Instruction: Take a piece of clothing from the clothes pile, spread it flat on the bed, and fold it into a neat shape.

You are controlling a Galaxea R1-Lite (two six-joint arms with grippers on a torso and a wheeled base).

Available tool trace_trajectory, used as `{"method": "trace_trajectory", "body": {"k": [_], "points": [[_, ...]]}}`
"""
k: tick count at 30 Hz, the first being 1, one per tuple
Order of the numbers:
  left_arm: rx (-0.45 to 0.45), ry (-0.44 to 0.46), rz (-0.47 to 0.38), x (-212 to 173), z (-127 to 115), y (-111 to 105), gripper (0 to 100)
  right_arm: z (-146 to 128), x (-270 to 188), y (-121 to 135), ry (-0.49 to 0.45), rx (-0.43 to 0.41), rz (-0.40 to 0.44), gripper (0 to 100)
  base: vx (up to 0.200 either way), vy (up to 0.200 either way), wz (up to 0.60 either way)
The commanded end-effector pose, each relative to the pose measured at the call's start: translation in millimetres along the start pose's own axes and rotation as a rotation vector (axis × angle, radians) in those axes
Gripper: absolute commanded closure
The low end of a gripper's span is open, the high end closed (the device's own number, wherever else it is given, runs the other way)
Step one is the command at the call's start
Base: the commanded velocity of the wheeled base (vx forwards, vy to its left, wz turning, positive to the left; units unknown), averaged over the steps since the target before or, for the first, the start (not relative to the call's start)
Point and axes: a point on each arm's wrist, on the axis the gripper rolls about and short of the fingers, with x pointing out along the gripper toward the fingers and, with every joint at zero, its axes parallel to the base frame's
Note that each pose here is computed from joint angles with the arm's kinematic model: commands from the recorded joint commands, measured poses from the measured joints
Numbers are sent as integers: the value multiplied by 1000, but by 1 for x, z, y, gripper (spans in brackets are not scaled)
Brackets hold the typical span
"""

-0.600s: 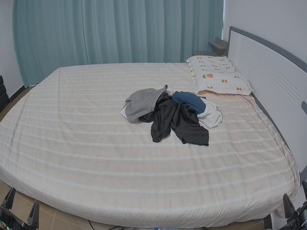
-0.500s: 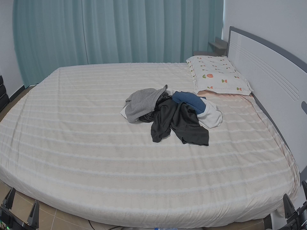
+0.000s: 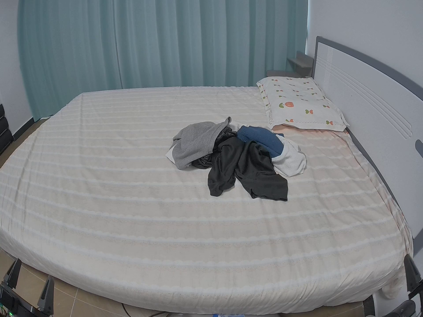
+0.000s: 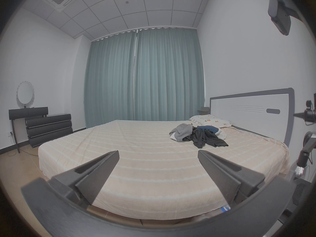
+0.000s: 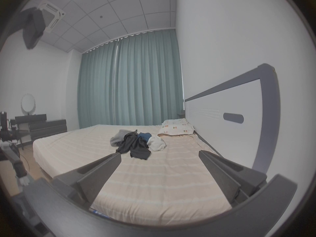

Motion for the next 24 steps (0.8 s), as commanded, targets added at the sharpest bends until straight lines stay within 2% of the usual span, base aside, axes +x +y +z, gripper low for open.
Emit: {"method": "trace_trajectory", "body": {"k": [1, 2, 4, 8, 12, 13, 14, 19, 21, 22, 24], "points": [[0, 0, 0, 0, -5, 0, 0, 33, 81, 2, 400, 90, 79, 0, 0, 0, 0], [0, 1, 0, 0, -5, 0, 0, 33, 83, 2, 406, 91, 78, 0, 0, 0, 0], [0, 0, 0, 0, -5, 0, 0, 29, 125, 5, 511, 123, 112, 0, 0, 0, 0], [0, 1, 0, 0, -5, 0, 0, 15, 181, 11, 607, 121, 121, 0, 0, 0, 0], [0, 1, 0, 0, -5, 0, 0, -2, 238, 16, 668, 124, 124, 0, 0, 0, 0], [0, 1, 0, 0, -5, 0, 0, -2, 238, 16, 668, 124, 124, 0, 0, 0, 0], [0, 0, 0, 0, -5, 0, 0, -13, 269, 22, 698, 141, 124, 0, 0, 0, 0], [0, 0, 0, 0, -5, 0, 0, -40, 339, 50, 742, 254, 97, 0, 0, 0, 0], [0, 0, 0, 0, -5, 0, 0, -46, 350, 55, 743, 264, 85, 0, 0, 0, 0], [0, 1, 0, 0, -5, 0, 0, -59, 375, 65, 746, 269, 59, 0, 0, 0, 0], [0, 0, 0, 0, -5, 0, 0, -75, 396, 74, 755, 260, 46, 0, 0, 0, 0]]}}
